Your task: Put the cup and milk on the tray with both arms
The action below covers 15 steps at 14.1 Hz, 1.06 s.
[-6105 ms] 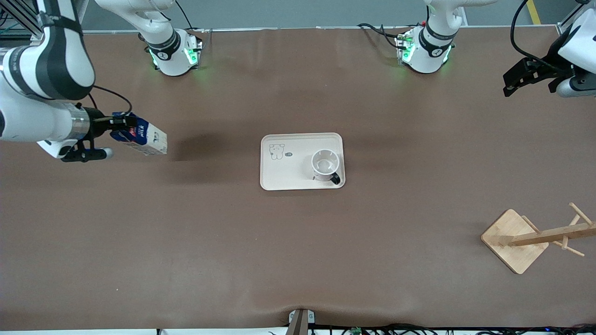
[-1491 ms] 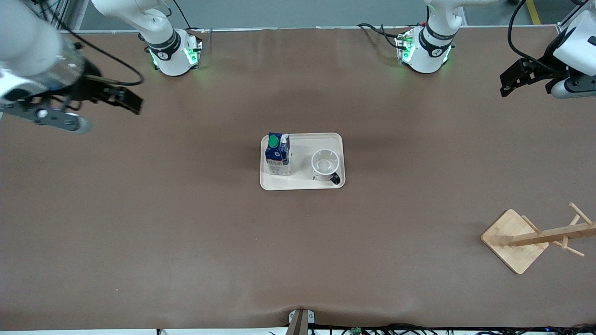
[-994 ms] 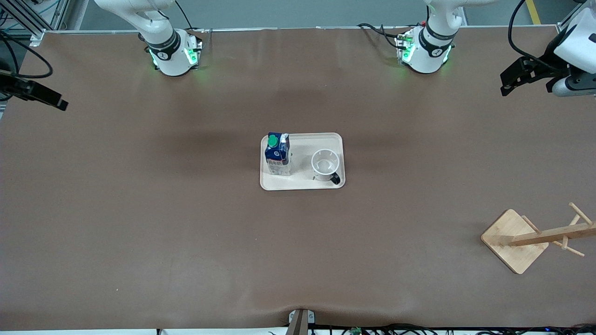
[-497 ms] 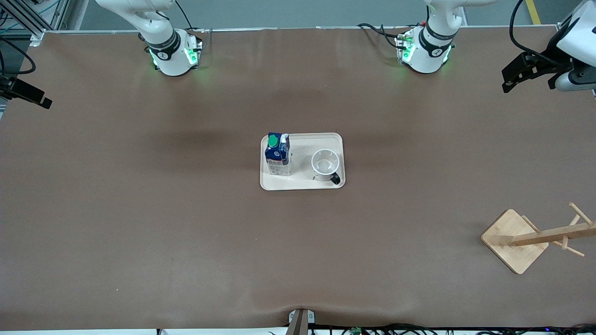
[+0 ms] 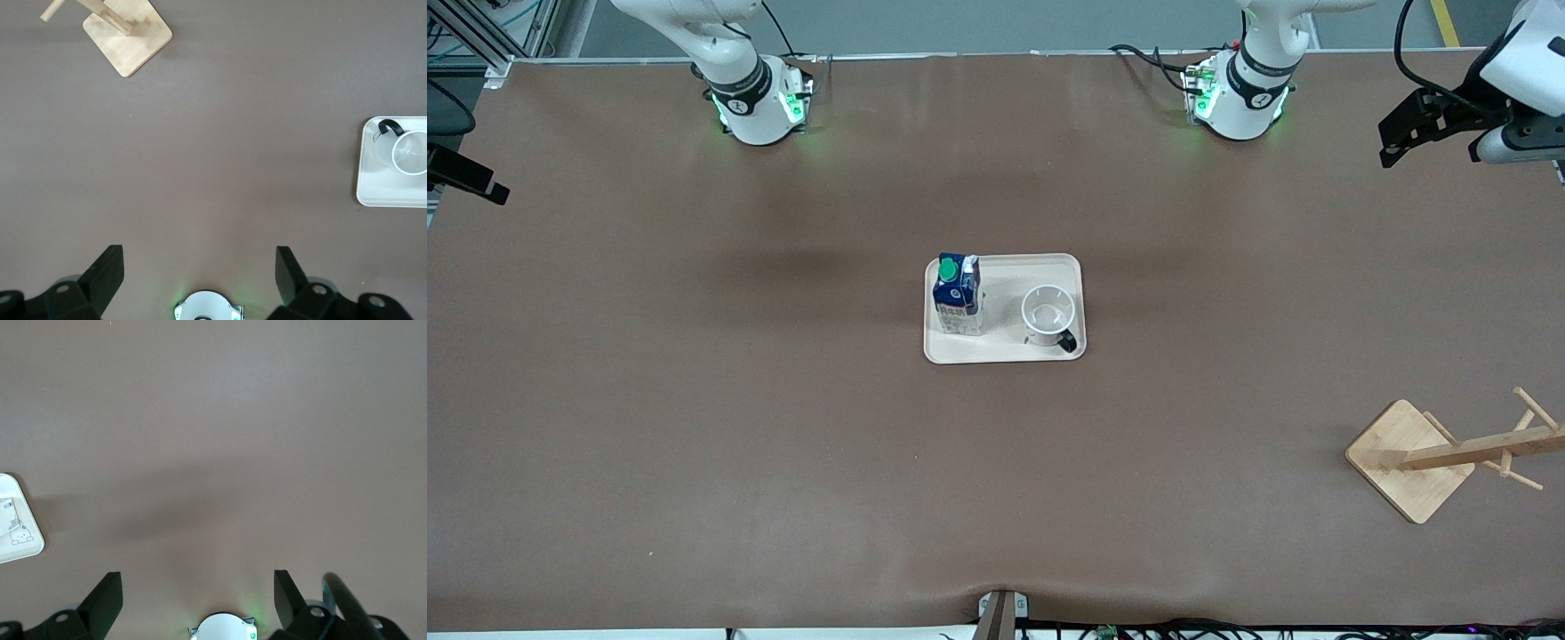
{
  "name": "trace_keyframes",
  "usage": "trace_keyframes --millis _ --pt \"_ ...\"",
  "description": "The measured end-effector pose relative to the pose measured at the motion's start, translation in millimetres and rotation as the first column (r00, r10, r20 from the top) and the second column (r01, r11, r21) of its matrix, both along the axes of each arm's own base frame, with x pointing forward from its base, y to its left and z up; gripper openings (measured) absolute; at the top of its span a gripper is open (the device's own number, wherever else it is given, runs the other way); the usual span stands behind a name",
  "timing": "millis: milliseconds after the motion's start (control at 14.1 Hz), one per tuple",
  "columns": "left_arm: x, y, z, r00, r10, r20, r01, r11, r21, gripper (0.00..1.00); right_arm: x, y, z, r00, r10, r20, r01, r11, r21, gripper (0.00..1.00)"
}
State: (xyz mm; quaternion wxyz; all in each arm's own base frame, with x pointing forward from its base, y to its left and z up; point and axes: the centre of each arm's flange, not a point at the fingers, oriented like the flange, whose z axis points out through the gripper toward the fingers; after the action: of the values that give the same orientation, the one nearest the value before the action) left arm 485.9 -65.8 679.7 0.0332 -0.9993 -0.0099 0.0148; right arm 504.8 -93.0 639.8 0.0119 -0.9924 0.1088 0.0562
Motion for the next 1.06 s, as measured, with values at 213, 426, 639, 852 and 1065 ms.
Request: trace_keyframes --millis 213,426,639,852,1065 --pt "-0.2 0.5 1.8 1.0 0.001 0.003 -0.001 1.0 0.0 1.0 0.8 0.9 0.4 1.0 0.008 0.006 -0.008 1.0 0.0 1.0" --pt "-0.3 1.7 5.5 1.0 0.003 0.011 -0.003 1.0 -0.002 1.0 1.2 1.6 0.6 1.0 0.011 0.008 -0.011 1.0 -0.001 1.0" --pt "-0.2 3.6 7.7 1.0 0.006 0.015 -0.006 1.0 -0.003 1.0 2.0 1.4 -0.3 1.0 0.01 0.007 -0.01 1.0 -0.001 1.0" --pt "-0.5 3.7 9.4 1.0 0.006 0.019 -0.006 1.0 -0.003 1.0 3.4 5.9 -1.5 1.0 0.021 0.005 -0.021 1.0 0.002 1.0" --pt "-4.8 3.7 16.2 0.999 0.006 0.033 -0.006 1.0 -0.004 1.0 4.9 14.8 -1.4 0.999 0.045 0.006 -0.045 0.999 0.002 1.0"
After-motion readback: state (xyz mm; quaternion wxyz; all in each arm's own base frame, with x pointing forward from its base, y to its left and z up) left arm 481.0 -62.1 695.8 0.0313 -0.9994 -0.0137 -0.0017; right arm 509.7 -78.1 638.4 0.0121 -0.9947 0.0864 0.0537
